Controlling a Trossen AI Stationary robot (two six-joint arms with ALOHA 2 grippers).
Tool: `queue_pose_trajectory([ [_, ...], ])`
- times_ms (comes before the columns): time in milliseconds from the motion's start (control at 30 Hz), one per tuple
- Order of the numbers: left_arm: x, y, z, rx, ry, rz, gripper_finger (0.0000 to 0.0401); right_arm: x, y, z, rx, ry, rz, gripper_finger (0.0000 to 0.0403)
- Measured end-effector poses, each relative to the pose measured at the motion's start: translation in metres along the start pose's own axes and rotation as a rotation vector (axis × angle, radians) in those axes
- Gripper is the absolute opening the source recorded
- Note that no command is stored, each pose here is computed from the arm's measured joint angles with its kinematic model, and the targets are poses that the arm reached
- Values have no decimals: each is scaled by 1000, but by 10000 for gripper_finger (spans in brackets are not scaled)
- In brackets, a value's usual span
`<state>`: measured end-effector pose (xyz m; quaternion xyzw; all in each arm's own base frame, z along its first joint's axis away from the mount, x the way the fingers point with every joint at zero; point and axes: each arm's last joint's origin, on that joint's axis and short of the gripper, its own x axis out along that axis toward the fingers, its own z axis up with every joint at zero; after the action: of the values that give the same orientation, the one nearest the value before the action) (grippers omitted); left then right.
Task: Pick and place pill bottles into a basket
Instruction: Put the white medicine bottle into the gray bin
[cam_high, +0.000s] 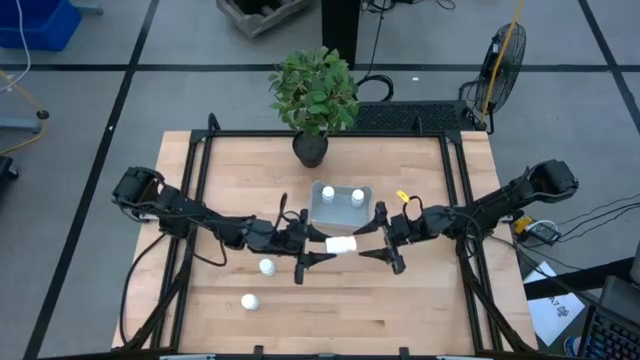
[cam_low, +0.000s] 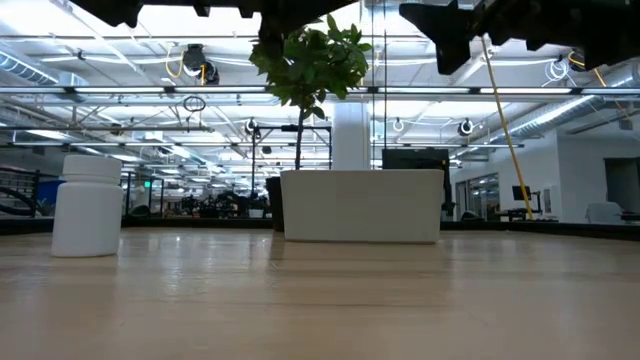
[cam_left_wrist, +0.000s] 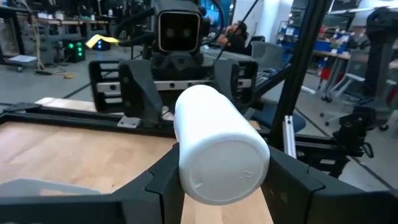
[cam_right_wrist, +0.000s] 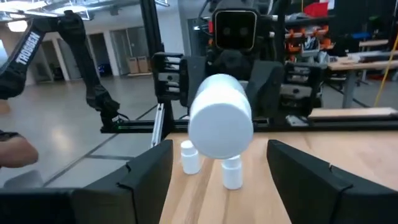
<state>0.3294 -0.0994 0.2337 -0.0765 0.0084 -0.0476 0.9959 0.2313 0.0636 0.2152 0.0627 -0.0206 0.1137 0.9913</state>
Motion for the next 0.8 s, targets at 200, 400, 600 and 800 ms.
queue_pose_trajectory([
  [200, 1, 2, -1, -3, 3, -9, 175, 19, 3, 2, -17, 15, 51, 251],
  [400, 3, 3, -5, -9, 17, -16, 175, 42, 4, -2, -42, 40, 68, 252],
  [600, 2, 0, -5, -8, 9, -11, 175, 43, 5, 2, -54, 32, 77, 252],
  [800, 2, 1, -5, -6, 8, -5, 195, 42, 5, 3, -57, 34, 92, 214],
])
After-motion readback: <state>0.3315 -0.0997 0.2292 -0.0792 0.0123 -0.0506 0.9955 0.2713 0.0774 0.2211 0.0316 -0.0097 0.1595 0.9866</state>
